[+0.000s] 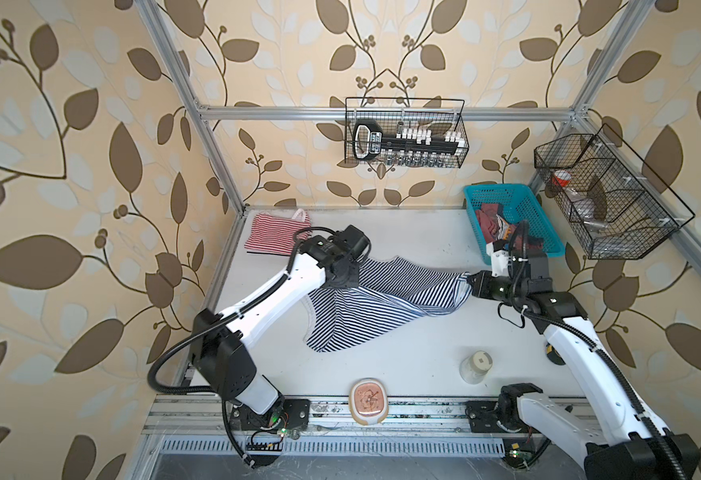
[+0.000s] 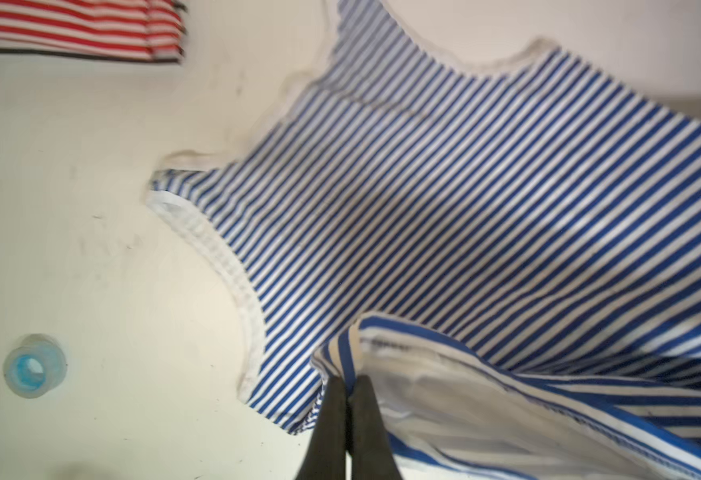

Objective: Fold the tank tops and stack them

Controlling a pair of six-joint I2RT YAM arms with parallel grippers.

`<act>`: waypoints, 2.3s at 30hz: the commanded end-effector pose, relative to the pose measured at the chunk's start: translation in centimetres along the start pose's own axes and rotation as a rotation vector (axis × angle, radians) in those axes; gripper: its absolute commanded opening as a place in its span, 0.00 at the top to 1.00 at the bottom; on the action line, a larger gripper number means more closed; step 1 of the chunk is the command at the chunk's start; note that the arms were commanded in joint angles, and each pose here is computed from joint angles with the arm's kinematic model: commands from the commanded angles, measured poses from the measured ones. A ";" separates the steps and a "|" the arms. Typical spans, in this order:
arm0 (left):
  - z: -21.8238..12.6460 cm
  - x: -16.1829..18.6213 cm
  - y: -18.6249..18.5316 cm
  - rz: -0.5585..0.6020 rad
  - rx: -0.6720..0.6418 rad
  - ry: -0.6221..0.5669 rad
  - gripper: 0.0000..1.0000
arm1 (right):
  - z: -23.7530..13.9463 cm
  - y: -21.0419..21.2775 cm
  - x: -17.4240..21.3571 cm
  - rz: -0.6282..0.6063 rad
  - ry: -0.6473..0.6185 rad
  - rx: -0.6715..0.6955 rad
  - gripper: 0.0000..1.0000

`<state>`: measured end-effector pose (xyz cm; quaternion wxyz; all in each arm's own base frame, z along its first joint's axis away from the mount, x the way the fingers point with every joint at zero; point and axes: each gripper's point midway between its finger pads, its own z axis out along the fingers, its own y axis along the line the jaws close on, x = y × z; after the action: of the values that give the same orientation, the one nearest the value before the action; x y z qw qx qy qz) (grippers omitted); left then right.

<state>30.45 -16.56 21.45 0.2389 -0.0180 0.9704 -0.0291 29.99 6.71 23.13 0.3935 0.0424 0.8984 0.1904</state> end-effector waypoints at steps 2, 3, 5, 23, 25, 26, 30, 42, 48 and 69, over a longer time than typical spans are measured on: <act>-10.5 -5.2 2.9 -0.043 0.056 -0.327 1.00 | -5.6 2.9 -6.2 -0.102 -0.174 -0.027 1.00; -12.5 -6.0 3.1 -0.044 0.080 -0.384 1.00 | -7.0 3.8 -7.6 -0.117 -0.216 -0.043 1.00; -16.1 -7.0 3.4 -0.041 0.129 -0.478 1.00 | -9.9 5.6 -9.9 -0.139 -0.301 -0.082 1.00; -17.1 -12.0 2.9 -0.028 0.108 -0.669 1.00 | -7.9 9.0 -12.6 -0.110 -0.299 -0.282 1.00; -16.0 -14.6 3.1 -0.054 0.095 -0.677 1.00 | -6.5 9.4 -14.4 -0.115 -0.312 -0.299 1.00; -15.9 -16.4 3.3 -0.078 0.103 -0.690 1.00 | -5.9 9.6 -15.7 -0.116 -0.328 -0.308 1.00; -18.5 -23.5 3.6 -0.122 0.154 -0.800 1.00 | -5.1 11.3 -21.1 -0.116 -0.411 -0.386 1.00; -25.2 -28.3 2.6 -0.056 0.251 -1.073 1.00 | -9.6 14.6 -27.8 -0.181 -0.673 -0.638 1.00; -19.3 -22.8 2.6 -0.071 0.330 -1.000 1.00 | -6.4 12.5 -22.1 -0.188 -0.578 -0.607 1.00; 1.3 6.8 0.8 -0.111 0.395 -0.223 0.87 | 2.2 -1.7 9.0 0.093 0.218 -0.055 0.81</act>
<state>26.54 -16.08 18.12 0.3700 -0.0112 0.9029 -0.2184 27.50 8.94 16.19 0.3133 0.0515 0.9066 0.2781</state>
